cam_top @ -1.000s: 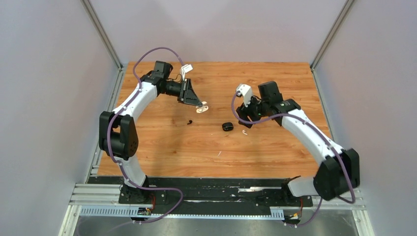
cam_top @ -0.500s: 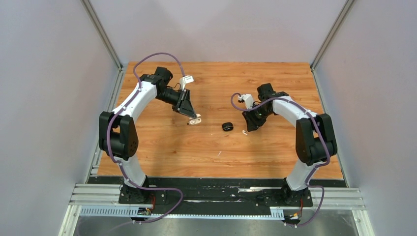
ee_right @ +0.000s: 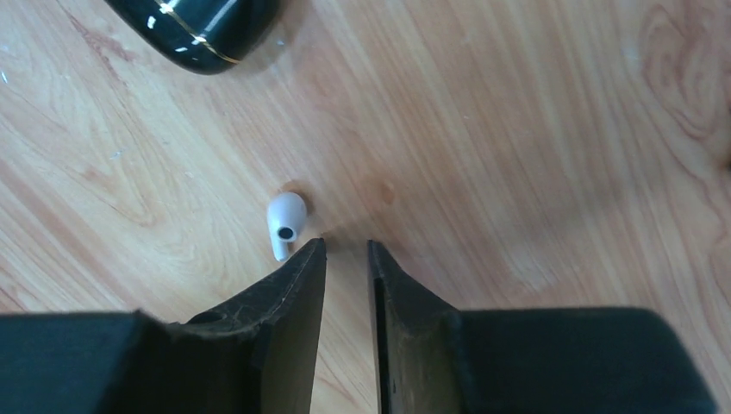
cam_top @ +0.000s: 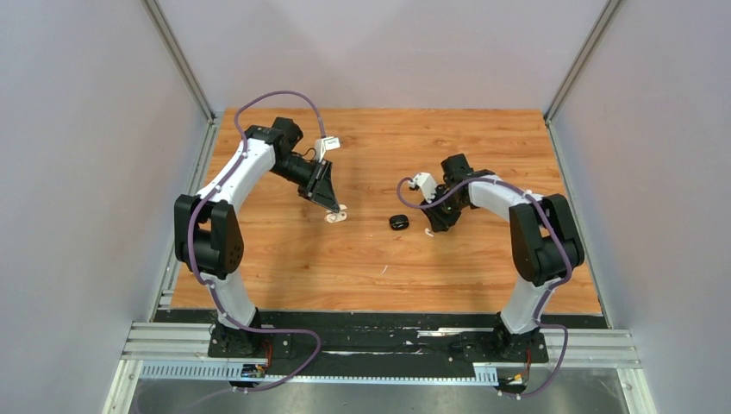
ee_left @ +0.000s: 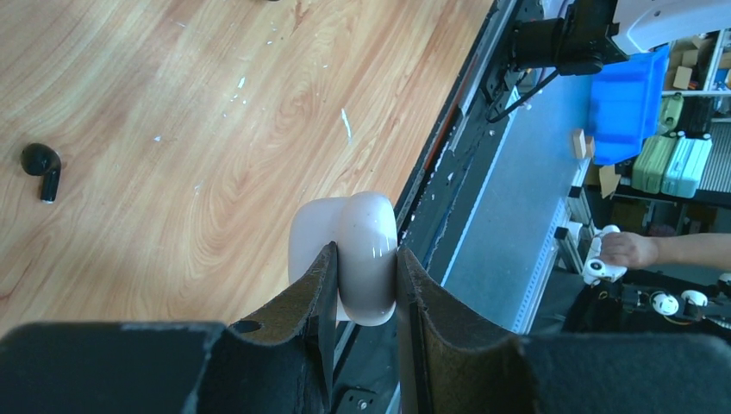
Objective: Insert the wireless bluetooth earbuds into the charging case
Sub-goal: Move the right earbud to the center of the board.
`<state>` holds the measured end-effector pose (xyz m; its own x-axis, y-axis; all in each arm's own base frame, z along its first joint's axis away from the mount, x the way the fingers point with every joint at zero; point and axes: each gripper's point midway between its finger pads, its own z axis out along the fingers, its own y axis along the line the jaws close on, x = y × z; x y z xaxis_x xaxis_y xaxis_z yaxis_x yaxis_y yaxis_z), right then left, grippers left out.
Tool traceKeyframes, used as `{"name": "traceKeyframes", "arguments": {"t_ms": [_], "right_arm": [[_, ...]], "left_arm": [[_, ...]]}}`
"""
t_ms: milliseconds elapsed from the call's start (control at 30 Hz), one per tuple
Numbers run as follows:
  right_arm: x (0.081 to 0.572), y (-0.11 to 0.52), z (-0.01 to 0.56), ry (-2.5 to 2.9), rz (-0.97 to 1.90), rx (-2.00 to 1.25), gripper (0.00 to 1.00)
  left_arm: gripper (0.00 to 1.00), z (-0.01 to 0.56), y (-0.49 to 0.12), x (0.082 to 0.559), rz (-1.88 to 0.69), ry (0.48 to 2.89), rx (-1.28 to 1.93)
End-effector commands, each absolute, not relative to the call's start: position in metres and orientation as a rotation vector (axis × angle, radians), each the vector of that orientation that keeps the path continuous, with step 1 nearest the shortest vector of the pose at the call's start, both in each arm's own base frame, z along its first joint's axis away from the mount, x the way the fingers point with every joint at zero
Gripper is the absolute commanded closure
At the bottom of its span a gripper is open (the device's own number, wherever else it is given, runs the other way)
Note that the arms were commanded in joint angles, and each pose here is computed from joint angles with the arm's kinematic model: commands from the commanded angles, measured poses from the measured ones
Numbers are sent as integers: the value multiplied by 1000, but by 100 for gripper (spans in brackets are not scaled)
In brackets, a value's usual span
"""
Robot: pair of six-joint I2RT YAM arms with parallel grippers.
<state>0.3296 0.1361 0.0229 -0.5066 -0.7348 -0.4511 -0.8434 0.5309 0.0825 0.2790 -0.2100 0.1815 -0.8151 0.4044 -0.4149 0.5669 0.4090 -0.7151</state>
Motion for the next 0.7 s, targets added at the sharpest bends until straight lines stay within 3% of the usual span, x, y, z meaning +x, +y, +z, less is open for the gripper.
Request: {"name": "traceKeyframes", "arguments": {"t_ms": [0,167,433,667], "right_arm": [[332,156,25,2312,345,-1382,72],[316,183,39,2307,336,-1390,73],[275,215,60,2382,551,-1316,73],[304,189,69,2313,465,-1322,74]], "left_arm": [[100,189,-210,280,-1360,2441,901],[100,188,-210,276,-1360,2435,896],[100,183,-208,268,-1369,2442,882],[100,184,-204,262,-1345,2444,917]]}}
